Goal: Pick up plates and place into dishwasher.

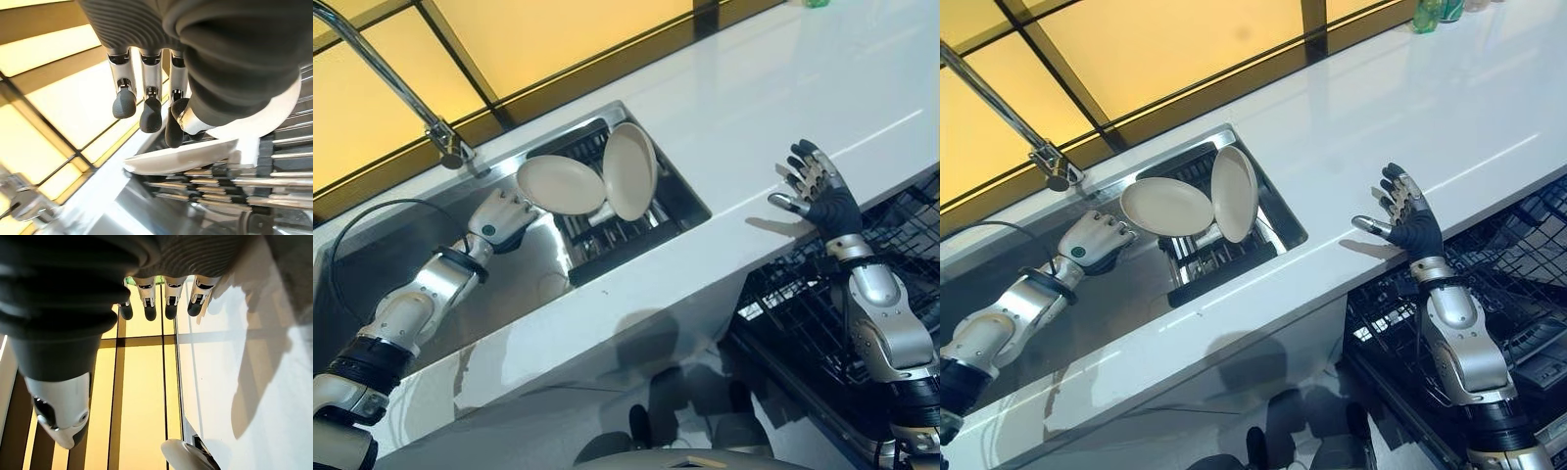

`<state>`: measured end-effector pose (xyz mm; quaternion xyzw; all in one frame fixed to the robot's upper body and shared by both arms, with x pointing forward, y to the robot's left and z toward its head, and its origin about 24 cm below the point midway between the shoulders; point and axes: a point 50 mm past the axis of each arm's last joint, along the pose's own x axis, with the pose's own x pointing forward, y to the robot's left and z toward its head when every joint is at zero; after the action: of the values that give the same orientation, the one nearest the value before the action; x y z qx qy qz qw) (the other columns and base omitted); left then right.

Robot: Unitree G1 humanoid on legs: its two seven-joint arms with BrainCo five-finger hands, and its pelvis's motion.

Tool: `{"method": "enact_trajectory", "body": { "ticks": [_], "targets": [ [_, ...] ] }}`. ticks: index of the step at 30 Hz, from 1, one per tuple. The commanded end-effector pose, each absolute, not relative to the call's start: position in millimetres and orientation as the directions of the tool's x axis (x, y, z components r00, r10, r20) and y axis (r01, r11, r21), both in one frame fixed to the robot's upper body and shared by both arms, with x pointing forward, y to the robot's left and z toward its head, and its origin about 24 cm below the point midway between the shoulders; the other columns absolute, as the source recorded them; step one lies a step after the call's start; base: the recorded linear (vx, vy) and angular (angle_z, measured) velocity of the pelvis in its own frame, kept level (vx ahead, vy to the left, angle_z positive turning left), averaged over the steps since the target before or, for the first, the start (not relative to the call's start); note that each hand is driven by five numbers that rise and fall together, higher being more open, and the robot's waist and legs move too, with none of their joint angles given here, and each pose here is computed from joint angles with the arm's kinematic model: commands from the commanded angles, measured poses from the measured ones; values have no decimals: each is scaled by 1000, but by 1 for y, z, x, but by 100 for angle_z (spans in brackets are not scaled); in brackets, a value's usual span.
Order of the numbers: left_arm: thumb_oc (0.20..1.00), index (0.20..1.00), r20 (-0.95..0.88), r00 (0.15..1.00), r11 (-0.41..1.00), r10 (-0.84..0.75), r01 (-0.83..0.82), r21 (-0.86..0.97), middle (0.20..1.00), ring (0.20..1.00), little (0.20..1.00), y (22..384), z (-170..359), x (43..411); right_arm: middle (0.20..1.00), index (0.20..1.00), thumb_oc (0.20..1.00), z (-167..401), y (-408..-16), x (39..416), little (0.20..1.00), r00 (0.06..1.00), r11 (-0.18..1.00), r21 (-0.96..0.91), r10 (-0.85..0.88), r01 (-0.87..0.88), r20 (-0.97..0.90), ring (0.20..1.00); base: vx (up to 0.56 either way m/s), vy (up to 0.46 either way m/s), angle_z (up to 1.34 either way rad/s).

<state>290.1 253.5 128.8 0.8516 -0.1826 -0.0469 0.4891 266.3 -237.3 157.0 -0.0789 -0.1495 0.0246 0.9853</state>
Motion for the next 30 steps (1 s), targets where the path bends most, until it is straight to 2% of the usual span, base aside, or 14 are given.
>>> {"method": "enact_trajectory", "body": {
  "ticks": [1,7,9,18,30],
  "targets": [
    [200,200,208,926,-504,-314,-349,790,200,200,200,276,162,288,1000,1000,1000,150,-240,251,1000,965,983,-177,87,-44,246,1000,35,-4,9],
    [200,200,340,901,-439,-271,-430,789,200,200,200,287,168,281,1000,1000,1000,146,-244,248,1000,970,984,-177,79,-38,228,1000,28,-2,8],
    [1000,1000,365,894,-407,-261,-444,798,1000,1000,1000,288,169,279,1000,1000,1000,144,-246,246,1000,972,984,-177,75,-36,223,1000,0,0,0],
    [1000,1000,353,891,-363,-286,-442,820,1000,1000,1000,267,155,282,1000,1000,1000,148,-246,247,1000,974,982,-185,84,-45,209,1000,-4,-6,0],
    [1000,1000,354,907,-276,-229,-409,870,1000,1000,1000,275,139,279,1000,1000,1000,131,-228,245,1000,976,985,-150,107,-79,192,1000,-29,-199,0]
  ]
}}
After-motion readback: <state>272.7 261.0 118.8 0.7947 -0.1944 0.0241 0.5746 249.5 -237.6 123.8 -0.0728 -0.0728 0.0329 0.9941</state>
